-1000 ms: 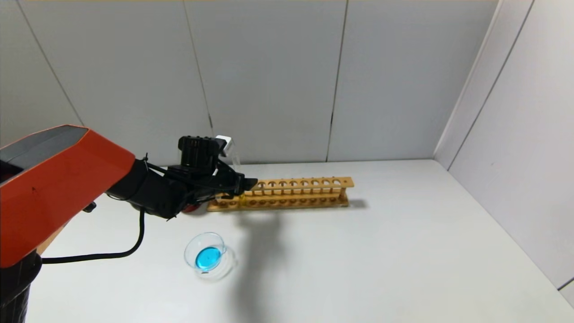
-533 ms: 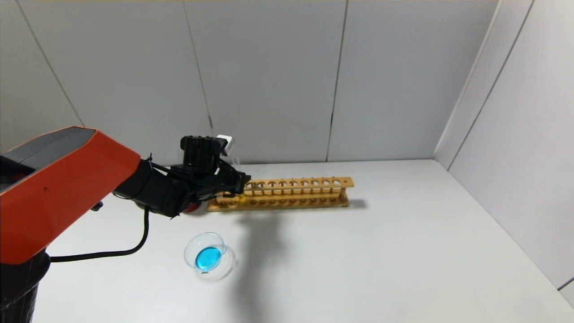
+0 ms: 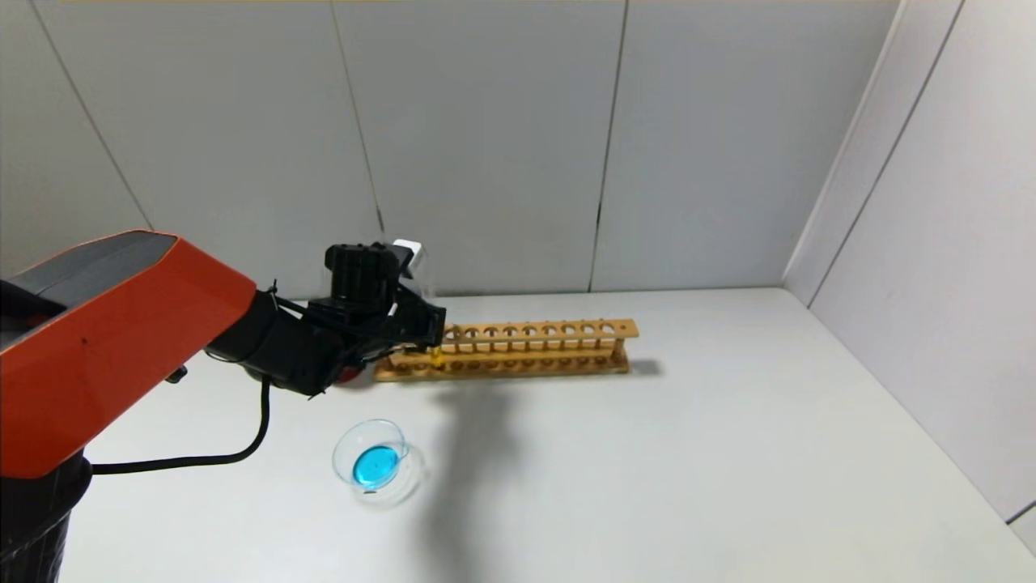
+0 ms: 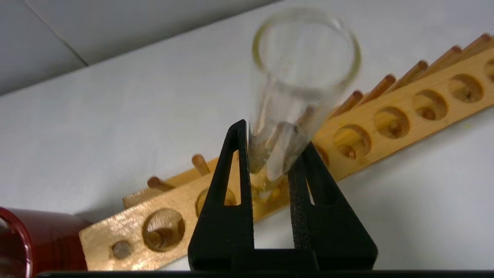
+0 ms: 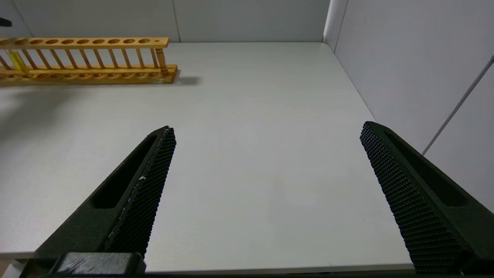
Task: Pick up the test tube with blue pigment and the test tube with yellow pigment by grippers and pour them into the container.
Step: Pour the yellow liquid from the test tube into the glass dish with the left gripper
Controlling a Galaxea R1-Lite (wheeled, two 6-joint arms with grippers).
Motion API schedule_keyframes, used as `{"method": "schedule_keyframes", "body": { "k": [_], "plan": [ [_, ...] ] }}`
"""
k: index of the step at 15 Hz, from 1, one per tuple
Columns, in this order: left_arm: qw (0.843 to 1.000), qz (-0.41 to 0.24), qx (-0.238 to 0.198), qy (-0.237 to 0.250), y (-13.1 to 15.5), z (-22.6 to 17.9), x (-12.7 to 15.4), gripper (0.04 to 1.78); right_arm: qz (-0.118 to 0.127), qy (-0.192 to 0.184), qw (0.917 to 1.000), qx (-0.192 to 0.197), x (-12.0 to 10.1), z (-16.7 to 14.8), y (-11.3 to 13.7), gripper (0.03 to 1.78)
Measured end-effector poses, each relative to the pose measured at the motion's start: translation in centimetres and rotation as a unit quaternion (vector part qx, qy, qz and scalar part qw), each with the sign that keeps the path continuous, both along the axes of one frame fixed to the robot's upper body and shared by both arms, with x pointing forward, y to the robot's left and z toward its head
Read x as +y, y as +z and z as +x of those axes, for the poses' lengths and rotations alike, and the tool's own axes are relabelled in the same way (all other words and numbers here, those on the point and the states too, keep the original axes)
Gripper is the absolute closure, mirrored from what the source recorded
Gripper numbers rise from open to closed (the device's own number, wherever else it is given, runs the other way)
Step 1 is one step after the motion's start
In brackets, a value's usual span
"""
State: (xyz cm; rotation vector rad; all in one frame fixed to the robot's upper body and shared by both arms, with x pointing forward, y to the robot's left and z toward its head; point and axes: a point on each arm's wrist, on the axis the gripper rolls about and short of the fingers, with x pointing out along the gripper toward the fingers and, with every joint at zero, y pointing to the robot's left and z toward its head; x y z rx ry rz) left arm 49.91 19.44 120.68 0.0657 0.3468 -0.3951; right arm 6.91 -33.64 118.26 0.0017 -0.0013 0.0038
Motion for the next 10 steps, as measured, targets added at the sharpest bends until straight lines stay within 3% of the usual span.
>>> {"method": "schedule_keyframes", "body": {
  "k": [6, 10],
  "plan": [
    [0.992, -0.006, -0.123, 0.034, 1.7, 0.7, 0.0, 1.51, 0.0, 0.0, 1.0, 0.0, 0.0, 0.0, 0.0, 0.06],
    [0.989, 0.003, -0.146, 0.033, 3.7, 0.0, 0.3, 1.51, 0.0, 0.0, 1.0, 0.0, 0.0, 0.0, 0.0, 0.06]
  ]
}}
